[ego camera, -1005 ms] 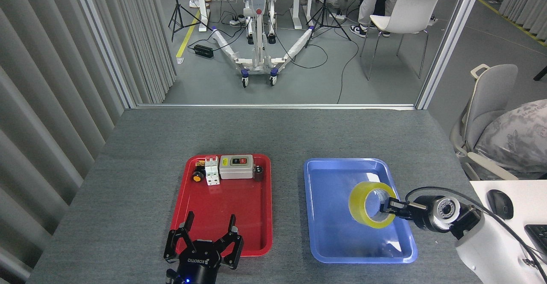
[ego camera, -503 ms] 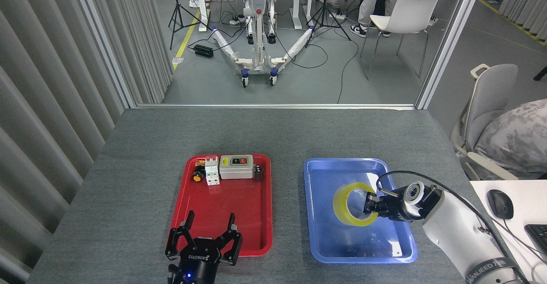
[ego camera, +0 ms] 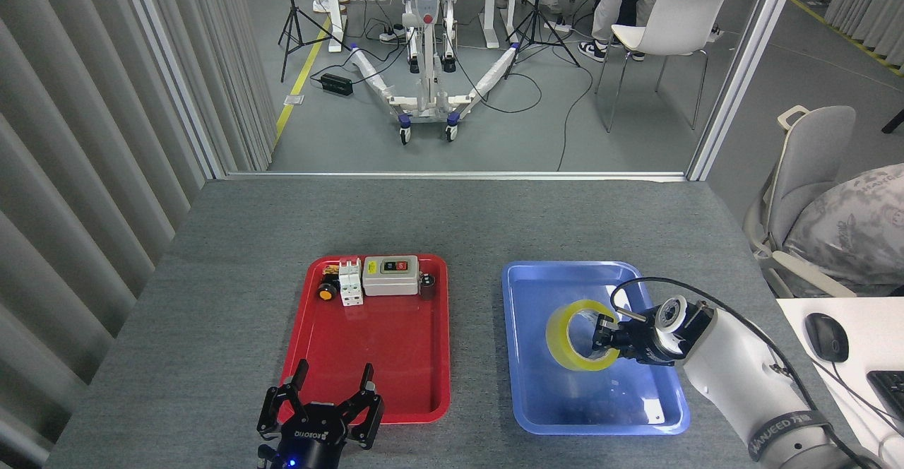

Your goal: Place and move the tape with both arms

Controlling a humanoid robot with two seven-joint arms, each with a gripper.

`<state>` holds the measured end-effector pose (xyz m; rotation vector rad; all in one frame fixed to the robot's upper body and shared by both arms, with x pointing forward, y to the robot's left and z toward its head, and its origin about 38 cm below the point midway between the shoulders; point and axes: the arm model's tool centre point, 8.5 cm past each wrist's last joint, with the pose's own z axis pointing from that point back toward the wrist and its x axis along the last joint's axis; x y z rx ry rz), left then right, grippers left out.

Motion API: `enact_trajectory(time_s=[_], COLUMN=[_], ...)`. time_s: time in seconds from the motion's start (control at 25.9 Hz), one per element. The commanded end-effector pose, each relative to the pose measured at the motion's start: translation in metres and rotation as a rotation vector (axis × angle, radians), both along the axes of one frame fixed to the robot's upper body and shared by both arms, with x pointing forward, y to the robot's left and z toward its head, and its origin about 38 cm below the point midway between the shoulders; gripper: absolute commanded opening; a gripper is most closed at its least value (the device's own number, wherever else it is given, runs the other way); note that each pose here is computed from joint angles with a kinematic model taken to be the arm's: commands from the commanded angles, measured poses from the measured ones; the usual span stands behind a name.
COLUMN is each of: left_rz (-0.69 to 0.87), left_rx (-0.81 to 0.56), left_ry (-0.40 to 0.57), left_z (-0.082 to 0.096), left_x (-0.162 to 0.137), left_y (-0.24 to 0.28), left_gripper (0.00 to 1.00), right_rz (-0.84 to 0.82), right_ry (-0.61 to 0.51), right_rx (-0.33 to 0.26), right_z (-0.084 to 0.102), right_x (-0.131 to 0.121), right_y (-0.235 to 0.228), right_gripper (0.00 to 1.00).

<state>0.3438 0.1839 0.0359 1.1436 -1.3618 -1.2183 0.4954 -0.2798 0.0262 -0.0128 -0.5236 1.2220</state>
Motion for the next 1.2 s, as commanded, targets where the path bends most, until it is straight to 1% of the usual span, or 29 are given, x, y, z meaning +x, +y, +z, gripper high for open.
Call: enact_trajectory(time_s=[0.0,0.04,0.08,0.15,0.23,0.27,0.31,0.35,0.39,0.43,0.46,0.5,0.54,0.58,0.62,0.66,0.7,0.73,0.77,0.81,0.89,0.97,1.01,1.08,1.16], left_rz=[-0.021,-0.021,-0.021,-0.011,0.021,0.039,0.053,0.059,0.058,0.06,0.062,0.062,0.062,0.062,0.061,0.064,0.065,0.065,0.066,0.064,0.069,0.078,0.082,0.082,0.082], left_rx=[-0.053,-0.049,-0.047,-0.027,-0.01,-0.006,-0.005,-0.004,-0.003,-0.005,-0.006,-0.006,-0.006,-0.007,-0.009,-0.009,-0.01,-0.01,-0.01,-0.007,-0.007,-0.003,-0.001,0.001,0.005], left_ry=[0.016,0.012,0.011,0.001,-0.01,-0.013,-0.013,-0.013,-0.015,-0.014,-0.014,-0.011,-0.009,-0.008,-0.007,-0.009,-0.007,-0.01,-0.012,-0.012,-0.015,-0.019,-0.021,-0.022,-0.022], left_z=[-0.003,-0.002,-0.002,0.001,0.004,0.005,0.005,0.005,0.005,0.005,0.005,0.004,0.004,0.003,0.003,0.003,0.002,0.003,0.003,0.003,0.004,0.005,0.005,0.006,0.006], left_x=[0.001,0.001,0.002,0.004,0.005,0.006,0.007,0.007,0.007,0.006,0.006,0.005,0.005,0.005,0.005,0.005,0.005,0.005,0.006,0.006,0.006,0.007,0.007,0.007,0.007], left_y=[0.007,0.008,0.009,0.018,0.033,0.04,0.045,0.047,0.047,0.048,0.048,0.048,0.048,0.048,0.047,0.048,0.047,0.047,0.047,0.047,0.048,0.05,0.051,0.051,0.053], left_gripper=[1.0,1.0,1.0,1.0,1.0,1.0,1.0,1.0,1.0,1.0,1.0,1.0,1.0,1.0,1.0,1.0,1.0,1.0,1.0,1.0,1.0,1.0,1.0,1.0,1.0], right_rz=[-0.004,-0.006,-0.007,-0.004,0.019,0.049,0.087,0.113,0.108,0.103,0.1,0.101,0.102,0.096,0.083,0.062,0.046,0.036,0.036,0.033,-0.008,-0.107,-0.137,-0.124,-0.054], right_ry=[-0.016,-0.02,-0.024,-0.031,-0.064,-0.112,-0.184,-0.263,-0.324,-0.368,-0.419,-0.476,-0.529,-0.574,-0.659,-0.771,-0.88,-0.971,-1.045,-1.114,-1.223,-1.273,-1.287,-1.286,-1.252], right_rx=[-0.008,-0.01,-0.011,-0.01,0.003,0.018,0.044,0.075,0.107,0.134,0.132,0.096,0.032,-0.024,-0.082,-0.125,-0.18,-0.247,-0.305,-0.352,-0.406,-0.498,-0.532,-0.557,-0.577], right_z=[0.001,0.001,0.001,0.002,0.007,0.012,0.02,0.029,0.032,0.029,0.031,0.038,0.039,0.036,0.035,0.038,0.042,0.046,0.051,0.058,0.069,0.07,0.068,0.061,0.053], right_x=[0.001,0.001,0.002,0.002,0.005,0.008,0.011,0.012,0.008,0.001,-0.004,-0.007,-0.014,-0.024,-0.036,-0.049,-0.064,-0.078,-0.09,-0.098,-0.111,-0.132,-0.136,-0.136,-0.137], right_y=[-0.002,-0.003,-0.003,-0.004,0.001,0.006,0.01,0.003,-0.011,-0.02,-0.029,-0.04,-0.053,-0.062,-0.068,-0.074,-0.08,-0.085,-0.084,-0.08,-0.074,-0.081,-0.076,-0.053,-0.045], right_gripper=[0.59,0.66,0.7,0.73,0.78,0.8,0.84,0.88,0.88,0.89,0.9,0.91,0.94,0.97,0.98,0.98,0.98,0.98,0.98,0.98,0.98,0.98,0.98,0.99,0.99])
